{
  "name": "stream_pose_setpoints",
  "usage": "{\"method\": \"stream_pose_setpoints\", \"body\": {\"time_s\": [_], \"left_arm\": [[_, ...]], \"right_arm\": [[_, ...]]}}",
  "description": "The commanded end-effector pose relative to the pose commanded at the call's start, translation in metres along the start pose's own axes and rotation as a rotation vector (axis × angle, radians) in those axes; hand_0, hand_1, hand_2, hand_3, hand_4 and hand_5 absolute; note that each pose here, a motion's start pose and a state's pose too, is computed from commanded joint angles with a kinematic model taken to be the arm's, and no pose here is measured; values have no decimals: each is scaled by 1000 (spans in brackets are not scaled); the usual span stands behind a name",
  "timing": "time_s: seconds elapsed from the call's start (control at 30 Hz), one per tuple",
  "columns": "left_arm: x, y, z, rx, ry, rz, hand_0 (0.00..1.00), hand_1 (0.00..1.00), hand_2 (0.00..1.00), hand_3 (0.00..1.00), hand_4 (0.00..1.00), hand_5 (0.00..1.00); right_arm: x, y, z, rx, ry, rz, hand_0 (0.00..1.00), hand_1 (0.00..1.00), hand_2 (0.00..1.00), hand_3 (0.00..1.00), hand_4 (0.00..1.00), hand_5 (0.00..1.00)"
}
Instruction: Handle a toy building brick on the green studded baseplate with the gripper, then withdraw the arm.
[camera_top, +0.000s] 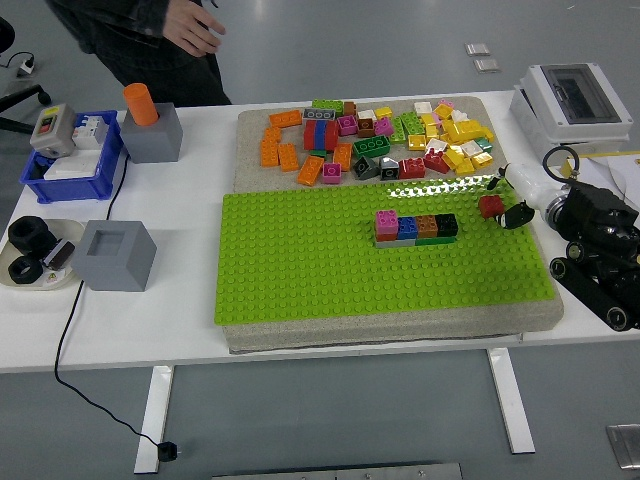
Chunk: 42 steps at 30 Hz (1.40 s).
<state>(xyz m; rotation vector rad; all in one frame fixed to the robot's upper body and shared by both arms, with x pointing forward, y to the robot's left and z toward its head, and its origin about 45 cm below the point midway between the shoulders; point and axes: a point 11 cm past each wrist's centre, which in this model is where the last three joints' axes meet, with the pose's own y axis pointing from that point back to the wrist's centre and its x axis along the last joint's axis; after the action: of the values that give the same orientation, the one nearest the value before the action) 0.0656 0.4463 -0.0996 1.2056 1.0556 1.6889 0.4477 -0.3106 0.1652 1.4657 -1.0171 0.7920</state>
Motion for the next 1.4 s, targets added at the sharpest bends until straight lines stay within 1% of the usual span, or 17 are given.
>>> {"method": "stream_pose_setpoints", "body": {"time_s": [0.07, 0.1, 0.27, 0.3, 0.47, 0.5, 0.67, 0.7, 0.87, 1.1, 1.4], "left_arm": [[0, 0, 1, -1, -1, 0, 637, 640, 612, 628, 628, 267], [0, 0, 1, -2, -1, -1, 637, 640, 612, 628, 628, 267], [0, 0, 1, -2, -3, -1, 637, 640, 612, 628, 628, 267], [0, 0, 1, -2, -3, -1, 638, 640, 612, 629, 628, 267], [0, 0, 1, -1, -3, -1, 638, 640, 612, 629, 628, 267], [0, 0, 1, -1, -3, -1, 638, 640, 612, 629, 628, 267], [-1, 0, 1, -4, -5, -3, 638, 640, 612, 629, 628, 267], [-1, 0, 2, -4, -6, -3, 638, 640, 612, 628, 628, 268], [-1, 0, 2, -5, -7, -3, 638, 640, 612, 628, 628, 268], [-2, 0, 2, -7, -10, -6, 638, 640, 612, 629, 628, 268], [-2, 0, 1, -6, -11, -7, 638, 640, 612, 628, 628, 268]], "right_arm": [[-1, -1, 0, -2, -1, -4, 822, 848, 885, 696, 722, 85], [-2, -1, 0, -3, -2, -5, 822, 848, 884, 648, 718, 85], [-5, -2, 2, -11, -6, -12, 822, 848, 884, 648, 718, 85], [-5, -2, 2, -13, -7, -13, 823, 848, 881, 637, 680, 123], [-7, -3, 6, -22, -15, -16, 823, 848, 881, 637, 680, 123], [-7, -3, 6, -22, -16, -16, 823, 846, 878, 630, 615, 160], [-8, -3, 7, -25, -20, -17, 823, 846, 878, 630, 615, 160], [-8, -3, 7, -25, -22, -17, 823, 846, 876, 625, 603, 177], [-9, -3, 6, -22, -26, -18, 823, 846, 876, 625, 603, 177], [-10, -3, 3, -14, -27, -21, 823, 844, 873, 625, 629, 165], [-10, -3, 1, -9, -25, -21, 822, 842, 873, 624, 622, 169]]}}
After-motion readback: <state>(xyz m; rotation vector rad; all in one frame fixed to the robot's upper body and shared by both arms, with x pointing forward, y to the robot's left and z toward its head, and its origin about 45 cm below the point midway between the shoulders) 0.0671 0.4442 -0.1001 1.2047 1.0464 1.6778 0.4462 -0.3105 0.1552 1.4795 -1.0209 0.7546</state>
